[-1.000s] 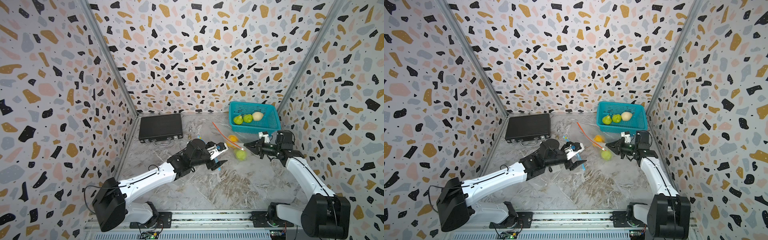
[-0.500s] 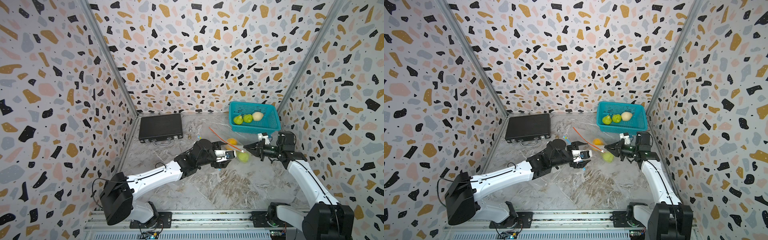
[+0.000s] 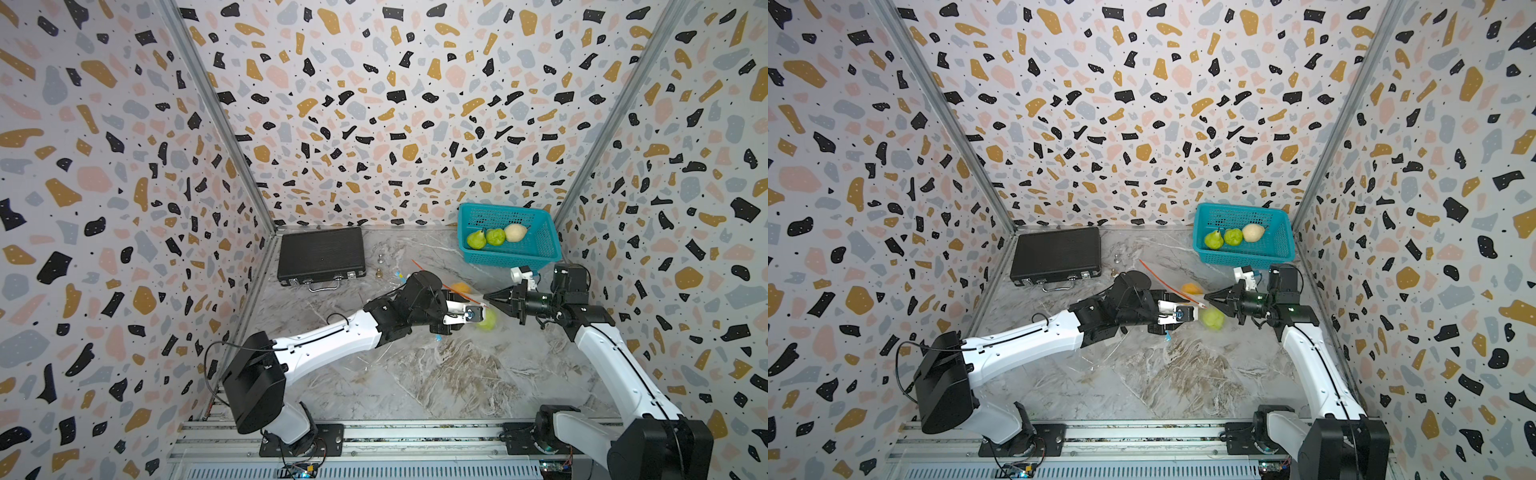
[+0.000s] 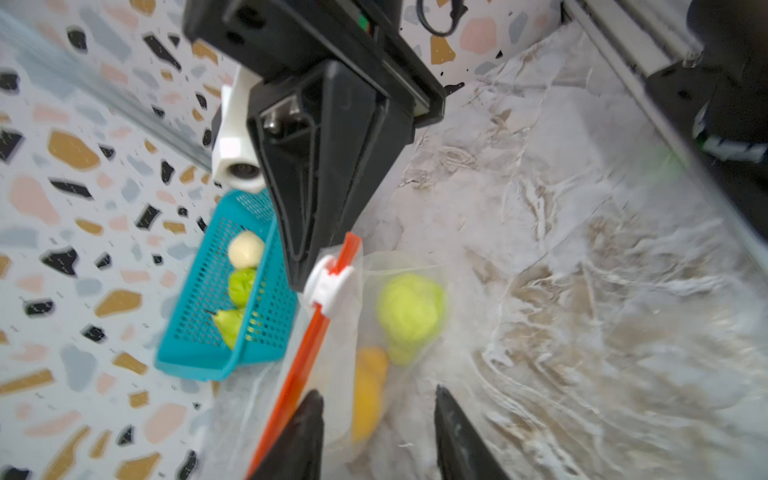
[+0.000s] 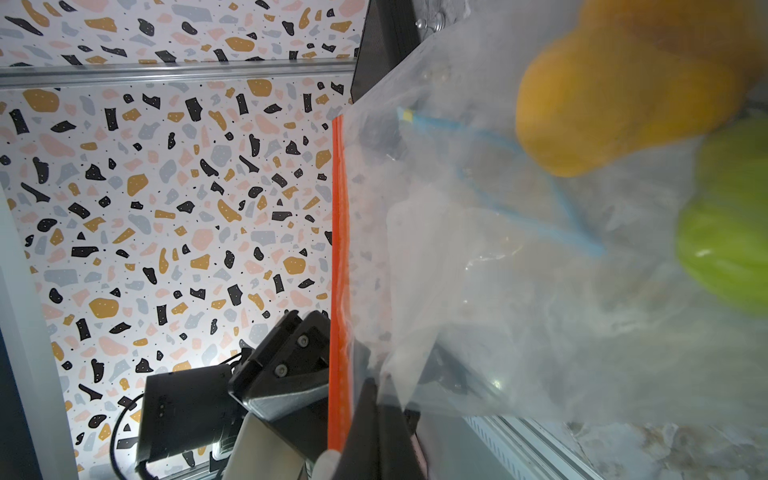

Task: Open the zip-top bag and take out the pear
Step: Pick up the zipper food storage bag at the center of the board.

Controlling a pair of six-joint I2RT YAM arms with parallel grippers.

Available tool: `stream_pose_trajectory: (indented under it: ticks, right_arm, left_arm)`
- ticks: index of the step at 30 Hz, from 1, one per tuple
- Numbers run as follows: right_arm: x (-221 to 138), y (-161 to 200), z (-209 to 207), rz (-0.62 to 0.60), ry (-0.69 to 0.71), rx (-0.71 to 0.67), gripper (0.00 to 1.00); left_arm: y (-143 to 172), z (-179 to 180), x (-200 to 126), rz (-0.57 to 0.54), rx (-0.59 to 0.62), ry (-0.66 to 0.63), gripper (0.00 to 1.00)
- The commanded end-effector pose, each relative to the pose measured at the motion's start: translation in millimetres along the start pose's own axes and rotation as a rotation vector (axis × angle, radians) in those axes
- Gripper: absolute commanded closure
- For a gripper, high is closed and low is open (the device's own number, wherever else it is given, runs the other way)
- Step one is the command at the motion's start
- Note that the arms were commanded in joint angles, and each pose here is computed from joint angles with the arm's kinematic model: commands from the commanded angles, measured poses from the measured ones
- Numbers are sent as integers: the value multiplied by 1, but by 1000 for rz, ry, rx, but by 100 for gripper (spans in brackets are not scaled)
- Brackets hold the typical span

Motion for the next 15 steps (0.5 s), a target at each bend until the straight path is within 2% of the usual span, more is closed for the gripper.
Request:
stream_pose_trajectory:
  ticks: [1, 3, 4, 11, 12, 14, 15]
  right_arm:
    - [-6, 8, 24, 20, -39, -86, 100]
    - [-4, 9, 22, 28, -41, -87, 100]
    - [-4, 9, 22, 29, -43, -88, 100]
    - [-3, 10, 31, 44, -66, -123, 100]
    - [-3, 10, 32, 45, -68, -126, 100]
    - [-3, 10, 33, 47, -70, -130, 100]
    - [-3, 11, 33, 48, -71, -131, 100]
  left_arm:
    - [-10, 7, -6, 6, 24, -12, 80]
    - [-14, 10, -10, 12, 20, -14, 91]
    - [-15, 11, -12, 20, 19, -19, 92]
    - [-18, 13, -25, 57, 16, -20, 94]
    - [-18, 13, -27, 57, 9, -26, 91]
    - [-21, 15, -34, 43, 0, -52, 61]
    - [-23, 16, -38, 29, 6, -72, 49]
Point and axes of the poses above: each gripper's point midway between its finger pads, its own x axis out along the fingers, its own z axis along the line the jaws close on, y = z × x, the point moved 7 cm from there along -x, back along the fingers, and after that the axes turned 5 degrees about -x, right-handed, at the moved point
